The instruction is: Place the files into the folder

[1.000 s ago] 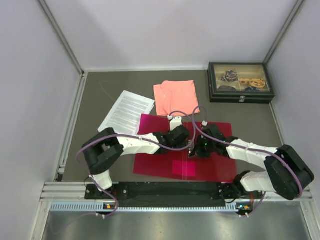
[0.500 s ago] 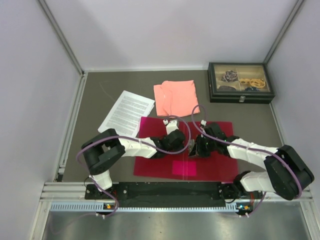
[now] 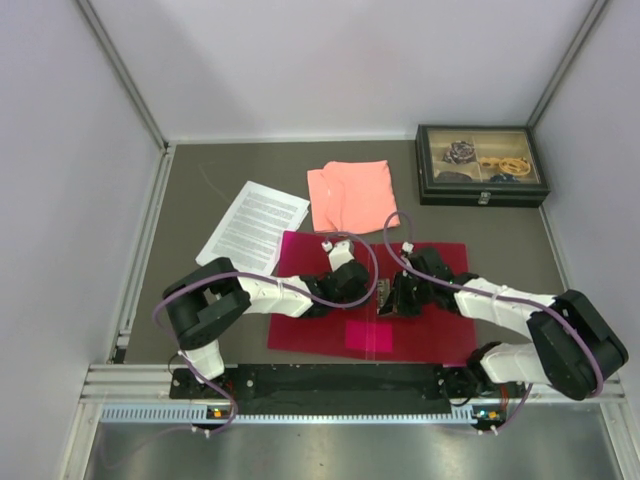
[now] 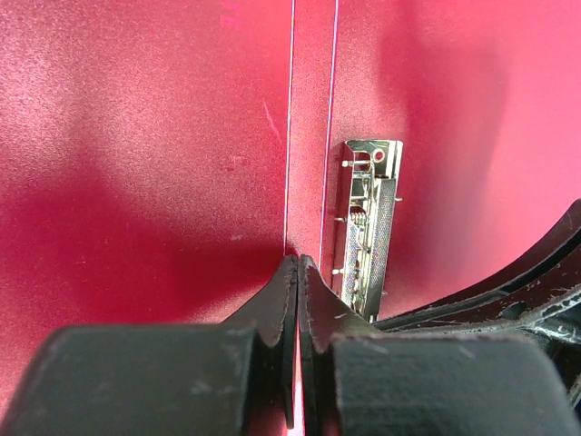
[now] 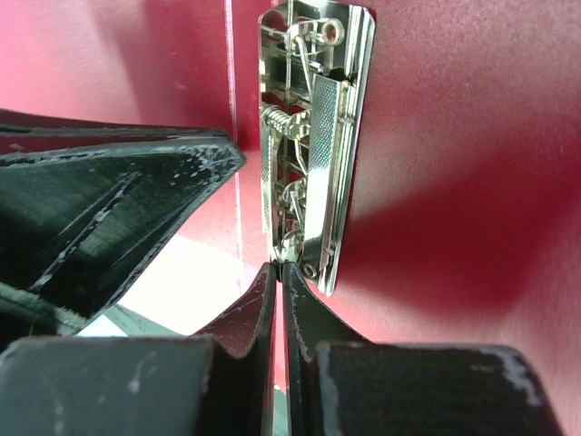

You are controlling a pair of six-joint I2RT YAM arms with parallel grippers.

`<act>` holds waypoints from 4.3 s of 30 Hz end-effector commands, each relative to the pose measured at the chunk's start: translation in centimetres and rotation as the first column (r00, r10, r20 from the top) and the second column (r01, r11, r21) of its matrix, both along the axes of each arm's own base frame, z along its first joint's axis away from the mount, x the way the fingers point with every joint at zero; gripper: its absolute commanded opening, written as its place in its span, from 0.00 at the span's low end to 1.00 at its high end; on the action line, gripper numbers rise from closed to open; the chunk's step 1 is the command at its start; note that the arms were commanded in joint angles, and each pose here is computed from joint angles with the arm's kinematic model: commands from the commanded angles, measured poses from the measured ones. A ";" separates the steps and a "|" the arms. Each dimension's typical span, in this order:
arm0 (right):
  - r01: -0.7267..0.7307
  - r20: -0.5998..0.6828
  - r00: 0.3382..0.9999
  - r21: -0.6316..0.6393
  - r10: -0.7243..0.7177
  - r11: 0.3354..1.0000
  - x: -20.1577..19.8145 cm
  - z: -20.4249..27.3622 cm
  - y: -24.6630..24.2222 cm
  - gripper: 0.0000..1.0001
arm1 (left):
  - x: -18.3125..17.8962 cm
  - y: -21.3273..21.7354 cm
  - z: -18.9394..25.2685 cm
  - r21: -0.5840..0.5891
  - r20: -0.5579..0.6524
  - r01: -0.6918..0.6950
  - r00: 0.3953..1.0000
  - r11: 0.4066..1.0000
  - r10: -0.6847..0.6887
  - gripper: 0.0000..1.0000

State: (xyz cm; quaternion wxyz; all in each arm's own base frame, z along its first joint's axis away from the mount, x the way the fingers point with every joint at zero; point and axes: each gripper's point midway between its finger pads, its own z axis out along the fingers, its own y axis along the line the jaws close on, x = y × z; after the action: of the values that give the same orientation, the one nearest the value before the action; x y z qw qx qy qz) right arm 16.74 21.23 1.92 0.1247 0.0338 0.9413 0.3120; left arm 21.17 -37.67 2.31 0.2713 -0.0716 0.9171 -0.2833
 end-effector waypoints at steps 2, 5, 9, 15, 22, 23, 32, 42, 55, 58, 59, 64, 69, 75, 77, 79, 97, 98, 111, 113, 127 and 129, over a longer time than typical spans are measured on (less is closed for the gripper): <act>0.073 -0.041 0.995 -0.270 -0.087 0.960 0.2 -2.5 -4.3 0.00 | -2.2 3.6 -4.5 0.204 -0.096 0.049 0.995 0.978 -0.030 0.00; 0.100 -0.114 0.982 -0.356 -0.149 0.929 -0.6 -3.7 -5.4 0.00 | -2.5 3.6 -4.6 0.231 -0.103 0.095 0.992 0.968 -0.073 0.00; 0.130 -0.173 0.960 -0.426 -0.221 0.895 -1.8 -6.1 -6.6 0.00 | -3.2 4.3 -5.4 0.246 -0.120 0.125 0.988 0.961 -0.098 0.00; 0.160 -0.197 0.936 -0.502 -0.293 0.850 -3.0 -7.6 -8.1 0.00 | -4.2 5.3 -6.6 0.292 -0.150 0.195 0.976 0.936 -0.157 0.00; 0.135 -0.076 0.983 -0.328 -0.168 0.935 1.1 -1.3 -4.3 0.00 | -4.8 6.1 -7.1 0.312 -0.170 0.218 0.970 0.924 -0.172 0.00; 0.134 -0.064 0.985 -0.306 -0.160 0.943 1.7 -0.4 -3.8 0.00 | -4.9 6.2 -7.2 0.314 -0.172 0.218 0.970 0.924 -0.170 0.00; 0.096 -0.038 0.993 -0.245 -0.109 0.965 2.7 0.6 -2.2 0.00 | -5.1 5.8 -7.4 0.292 -0.184 0.223 0.967 0.930 -0.175 0.00; 0.017 0.090 0.996 -0.028 -0.014 0.999 3.7 4.7 0.1 0.17 | -5.0 5.4 -7.1 0.282 -0.177 0.242 0.964 0.929 -0.197 0.00; 0.012 0.105 0.994 -0.059 -0.006 0.998 2.8 2.7 -1.2 0.26 | -4.8 4.8 -6.0 0.264 -0.164 0.242 0.965 0.934 -0.204 0.00; 0.020 0.111 0.994 -0.086 -0.010 0.996 3.0 2.6 -1.8 0.29 | -4.7 4.7 -5.6 0.259 -0.157 0.240 0.966 0.936 -0.204 0.00; 0.023 0.104 0.994 -0.096 -0.013 0.995 2.9 2.4 -2.2 0.29 | -4.6 4.6 -5.4 0.258 -0.154 0.239 0.967 0.936 -0.205 0.00; 0.054 0.095 0.994 -0.058 -0.048 0.997 3.4 1.9 -3.0 0.32 | -3.8 3.5 -3.4 0.228 -0.121 0.226 0.972 0.947 -0.203 0.02; 0.032 0.109 0.993 0.018 -0.034 0.999 4.0 2.6 -2.2 0.27 | -1.5 2.4 -0.3 0.211 -0.061 0.173 0.985 0.962 -0.163 0.34; 0.032 0.096 0.995 0.048 -0.037 0.998 3.6 1.9 -1.9 0.27 | 2.0 1.6 1.3 0.230 -0.022 0.076 0.997 0.970 -0.073 0.54; 0.029 0.095 0.995 0.060 -0.034 0.998 3.5 1.8 -1.7 0.27 | 2.5 1.7 1.1 0.238 -0.026 0.056 0.998 0.970 -0.052 0.43; 0.024 0.090 0.995 0.069 -0.031 0.997 3.3 1.6 -1.7 0.27 | 2.9 1.4 0.9 0.245 -0.027 0.039 0.999 0.969 -0.033 0.36; 0.001 0.078 0.997 0.105 -0.009 0.994 2.5 0.7 -1.5 0.24 | 4.7 0.5 2.9 0.213 0.048 -0.028 0.999 0.977 0.019 0.53; 0.002 0.074 0.997 0.110 -0.010 0.994 2.5 0.7 -1.5 0.24 | 4.9 0.4 3.1 0.208 0.058 -0.026 0.998 0.978 0.014 0.54; 0.002 0.074 0.997 0.111 -0.010 0.994 2.5 0.7 -1.6 0.24 | 6.2 -1.5 2.4 0.244 0.043 -0.014 0.999 0.970 0.004 0.44; 0.005 0.076 0.997 0.111 -0.013 0.994 2.6 0.8 -1.7 0.24 | 6.4 -1.6 2.0 0.257 0.037 -0.022 0.999 0.966 0.013 0.38; -0.005 0.087 0.996 0.121 -0.005 0.993 2.9 1.2 -1.6 0.25 | 6.5 -0.7 -0.9 0.384 -0.012 -0.024 0.999 0.923 0.030 0.00; -0.005 0.095 0.995 0.131 -0.007 0.991 3.1 1.5 -1.7 0.26 | 6.0 -0.3 -1.3 0.410 -0.036 -0.006 0.999 0.912 0.023 0.00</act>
State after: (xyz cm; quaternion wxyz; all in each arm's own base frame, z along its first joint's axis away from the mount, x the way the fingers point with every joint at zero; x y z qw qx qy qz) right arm 18.80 19.44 2.33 0.1447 0.0405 0.9217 0.3577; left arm 27.77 -39.61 2.84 0.2839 -0.0391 0.9485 -0.1349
